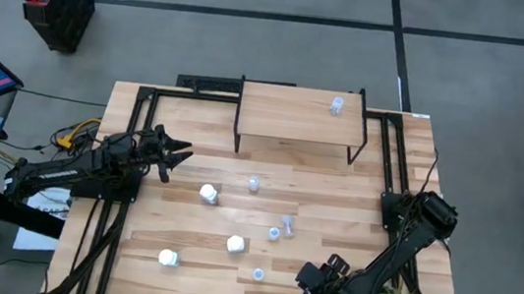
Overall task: Pick and place medicine bottles onto shelf by color
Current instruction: Put the bottom transparent pill bottle on the shelf aligned with the other transparent pill bottle
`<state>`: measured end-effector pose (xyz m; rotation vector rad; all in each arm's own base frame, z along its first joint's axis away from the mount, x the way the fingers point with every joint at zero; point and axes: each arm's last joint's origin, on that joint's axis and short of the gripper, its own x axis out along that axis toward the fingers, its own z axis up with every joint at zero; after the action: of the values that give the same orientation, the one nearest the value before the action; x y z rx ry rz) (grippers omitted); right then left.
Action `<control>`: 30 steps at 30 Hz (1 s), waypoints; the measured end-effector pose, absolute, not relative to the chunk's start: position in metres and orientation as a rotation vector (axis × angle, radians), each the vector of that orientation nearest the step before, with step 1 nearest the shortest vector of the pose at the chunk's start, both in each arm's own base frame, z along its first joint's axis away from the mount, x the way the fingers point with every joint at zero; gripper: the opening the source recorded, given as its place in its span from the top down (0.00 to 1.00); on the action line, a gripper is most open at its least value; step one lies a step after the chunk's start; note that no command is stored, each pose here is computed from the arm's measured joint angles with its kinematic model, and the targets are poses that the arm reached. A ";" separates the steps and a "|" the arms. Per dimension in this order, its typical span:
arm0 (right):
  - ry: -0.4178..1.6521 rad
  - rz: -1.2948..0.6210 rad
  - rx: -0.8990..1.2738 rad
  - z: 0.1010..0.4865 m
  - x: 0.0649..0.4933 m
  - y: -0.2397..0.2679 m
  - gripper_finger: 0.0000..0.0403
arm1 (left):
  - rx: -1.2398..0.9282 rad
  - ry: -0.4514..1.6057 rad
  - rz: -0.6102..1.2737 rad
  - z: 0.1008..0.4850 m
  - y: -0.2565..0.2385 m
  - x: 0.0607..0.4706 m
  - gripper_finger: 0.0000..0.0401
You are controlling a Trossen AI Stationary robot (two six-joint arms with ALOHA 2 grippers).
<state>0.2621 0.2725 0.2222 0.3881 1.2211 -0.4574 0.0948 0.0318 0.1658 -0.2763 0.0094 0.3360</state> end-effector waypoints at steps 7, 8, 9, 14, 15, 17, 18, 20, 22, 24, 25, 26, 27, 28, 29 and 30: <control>1.218 -0.443 0.406 0.222 0.263 0.274 0.36 | -0.272 0.010 0.338 0.166 0.032 0.095 0.63; 1.218 -0.444 0.408 0.222 0.263 0.274 0.36 | -0.272 0.010 0.338 0.166 0.032 0.095 0.63; 1.217 -0.447 0.413 0.222 0.263 0.274 0.36 | -0.272 0.010 0.338 0.166 0.032 0.095 0.63; 1.247 -0.473 0.484 0.222 0.265 0.273 0.36 | -0.276 0.010 0.337 0.166 0.032 0.095 0.63; 1.247 -0.470 0.489 0.222 0.266 0.273 0.36 | -0.277 0.009 0.338 0.166 0.032 0.095 0.63; 1.247 -0.463 0.497 0.222 0.266 0.273 0.36 | -0.276 0.010 0.338 0.166 0.032 0.095 0.63; 1.246 -0.461 0.499 0.222 0.266 0.274 0.36 | -0.273 0.010 0.337 0.166 0.032 0.095 0.63; 1.247 -0.459 0.502 0.222 0.267 0.274 0.36 | -0.273 0.010 0.338 0.166 0.032 0.095 0.63; 1.259 -0.461 0.500 0.218 0.268 0.276 0.36 | -0.273 0.010 0.337 0.166 0.032 0.095 0.63; 1.280 -0.465 0.497 0.215 0.267 0.276 0.36 | -0.272 0.010 0.337 0.166 0.032 0.095 0.63; 1.280 -0.464 0.499 0.214 0.268 0.276 0.36 | -0.272 0.010 0.337 0.166 0.032 0.095 0.63; 1.277 -0.463 0.505 0.214 0.270 0.277 0.36 | -0.273 0.010 0.337 0.166 0.032 0.095 0.63; 1.279 -0.470 0.500 0.212 0.270 0.276 0.36 | -0.272 0.010 0.337 0.166 0.032 0.095 0.63; 1.283 -0.475 0.494 0.210 0.269 0.277 0.36 | -0.273 0.010 0.337 0.166 0.032 0.095 0.63; 1.284 -0.474 0.493 0.210 0.269 0.277 0.36 | -0.273 0.010 0.337 0.166 0.032 0.095 0.63; 1.283 -0.471 0.494 0.210 0.269 0.277 0.36 | -0.273 0.010 0.337 0.166 0.032 0.095 0.63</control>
<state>0.2688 0.2773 0.2104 0.4940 1.2831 -0.4714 0.0948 0.0318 0.1657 -0.2733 0.0101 0.3372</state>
